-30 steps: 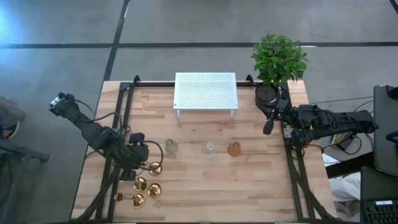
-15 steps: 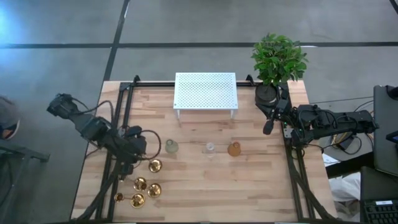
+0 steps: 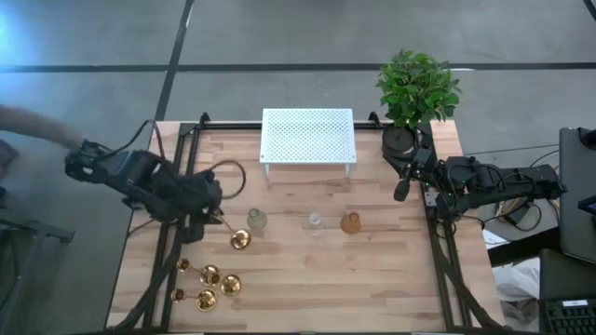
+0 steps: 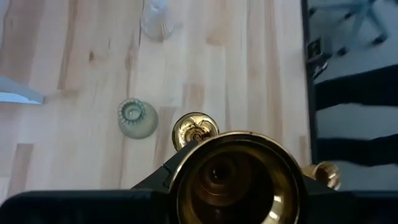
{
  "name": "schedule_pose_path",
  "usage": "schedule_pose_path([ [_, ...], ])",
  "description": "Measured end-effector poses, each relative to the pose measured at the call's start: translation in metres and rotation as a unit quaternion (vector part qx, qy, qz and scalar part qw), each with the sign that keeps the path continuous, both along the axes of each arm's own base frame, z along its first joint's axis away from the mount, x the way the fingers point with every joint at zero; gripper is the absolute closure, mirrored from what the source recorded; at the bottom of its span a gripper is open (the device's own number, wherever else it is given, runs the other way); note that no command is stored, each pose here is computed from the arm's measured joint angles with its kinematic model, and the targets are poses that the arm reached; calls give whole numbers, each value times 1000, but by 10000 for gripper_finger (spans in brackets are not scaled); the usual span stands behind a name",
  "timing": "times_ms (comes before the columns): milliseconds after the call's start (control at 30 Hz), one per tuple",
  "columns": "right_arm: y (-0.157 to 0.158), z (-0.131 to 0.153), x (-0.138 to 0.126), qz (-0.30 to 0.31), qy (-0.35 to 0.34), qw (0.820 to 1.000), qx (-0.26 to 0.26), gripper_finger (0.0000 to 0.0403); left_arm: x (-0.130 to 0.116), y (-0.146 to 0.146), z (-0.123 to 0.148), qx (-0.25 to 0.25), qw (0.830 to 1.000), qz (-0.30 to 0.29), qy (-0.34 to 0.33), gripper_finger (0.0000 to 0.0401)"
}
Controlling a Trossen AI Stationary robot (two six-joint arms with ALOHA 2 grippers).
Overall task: Pick & Place candle stick holders
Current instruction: Put the gold candle holder on the shelf
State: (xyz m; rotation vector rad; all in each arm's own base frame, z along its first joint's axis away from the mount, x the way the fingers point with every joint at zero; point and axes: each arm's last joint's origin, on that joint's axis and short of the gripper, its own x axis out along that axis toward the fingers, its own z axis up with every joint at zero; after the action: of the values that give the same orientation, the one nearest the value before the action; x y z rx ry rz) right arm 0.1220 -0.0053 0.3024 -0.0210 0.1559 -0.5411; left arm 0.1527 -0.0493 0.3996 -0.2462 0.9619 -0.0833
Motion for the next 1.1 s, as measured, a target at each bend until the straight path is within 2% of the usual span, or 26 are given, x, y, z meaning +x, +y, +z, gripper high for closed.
schedule_pose_path([
  [267,0,0,0,0,0,1000,0,394,11,10,22,-25,998,54,-23,291],
  [500,0,0,0,0,0,1000,0,394,24,8,14,-24,998,64,3,291],
  [667,0,1,0,-1,-7,1000,4,394,33,5,10,-23,998,51,14,291],
  [767,0,4,1,-1,-35,999,25,394,36,6,12,-19,999,41,13,291],
  [867,0,15,7,-3,-115,992,58,394,39,8,14,-19,999,42,9,291],
  [933,2,18,16,22,-138,988,70,394,42,11,17,-15,999,40,2,291],
  [1100,11,1,57,142,-86,982,90,394,52,21,26,-13,1000,25,-13,291],
])
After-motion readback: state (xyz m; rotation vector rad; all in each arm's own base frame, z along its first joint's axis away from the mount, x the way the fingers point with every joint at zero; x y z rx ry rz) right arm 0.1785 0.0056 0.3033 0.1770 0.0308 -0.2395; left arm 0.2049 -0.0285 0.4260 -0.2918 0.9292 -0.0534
